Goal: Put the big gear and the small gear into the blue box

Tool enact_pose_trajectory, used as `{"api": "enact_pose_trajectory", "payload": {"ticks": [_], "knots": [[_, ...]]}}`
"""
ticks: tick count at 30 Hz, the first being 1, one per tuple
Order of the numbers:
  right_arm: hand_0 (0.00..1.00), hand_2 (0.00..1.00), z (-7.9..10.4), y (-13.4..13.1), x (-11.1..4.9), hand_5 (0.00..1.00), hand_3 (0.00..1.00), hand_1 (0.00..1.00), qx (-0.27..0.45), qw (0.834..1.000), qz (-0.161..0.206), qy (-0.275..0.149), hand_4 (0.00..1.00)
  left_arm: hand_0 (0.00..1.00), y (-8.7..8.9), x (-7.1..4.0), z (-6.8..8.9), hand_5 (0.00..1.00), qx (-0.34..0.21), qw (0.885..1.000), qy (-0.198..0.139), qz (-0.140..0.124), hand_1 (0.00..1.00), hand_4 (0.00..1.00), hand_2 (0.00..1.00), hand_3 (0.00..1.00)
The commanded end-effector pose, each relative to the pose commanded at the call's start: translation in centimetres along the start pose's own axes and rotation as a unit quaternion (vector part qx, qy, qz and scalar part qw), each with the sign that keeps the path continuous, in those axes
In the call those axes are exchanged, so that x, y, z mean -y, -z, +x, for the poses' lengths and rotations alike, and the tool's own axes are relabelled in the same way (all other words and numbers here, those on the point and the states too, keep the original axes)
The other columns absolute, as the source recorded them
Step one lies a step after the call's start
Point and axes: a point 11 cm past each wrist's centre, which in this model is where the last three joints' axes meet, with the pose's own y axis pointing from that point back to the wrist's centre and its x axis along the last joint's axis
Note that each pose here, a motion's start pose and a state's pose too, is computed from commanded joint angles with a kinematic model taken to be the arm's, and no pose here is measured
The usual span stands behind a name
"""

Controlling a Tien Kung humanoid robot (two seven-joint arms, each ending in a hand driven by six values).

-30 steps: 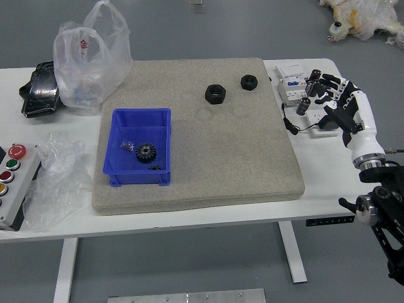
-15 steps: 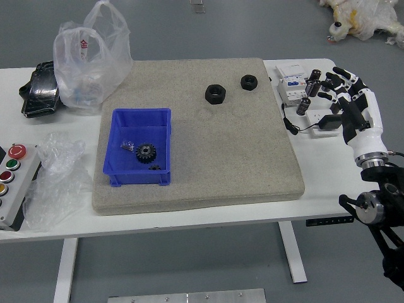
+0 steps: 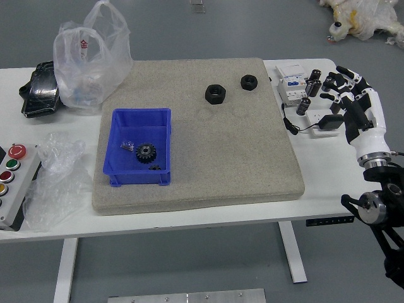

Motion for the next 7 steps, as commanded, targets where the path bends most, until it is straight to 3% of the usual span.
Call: {"api": "enact_pose_trajectory", "payload": {"ticks": [7], "knots": [[0.5, 0.688, -0.14, 0.15, 0.03, 0.428, 0.676, 0.624, -0.003, 1.0, 0.001, 0.003, 0.75, 0.626, 0.03, 0.0, -0.17, 0.286, -0.001, 1.0, 0.001, 0.0, 0.431, 0.632, 0.486, 0.642]]}}
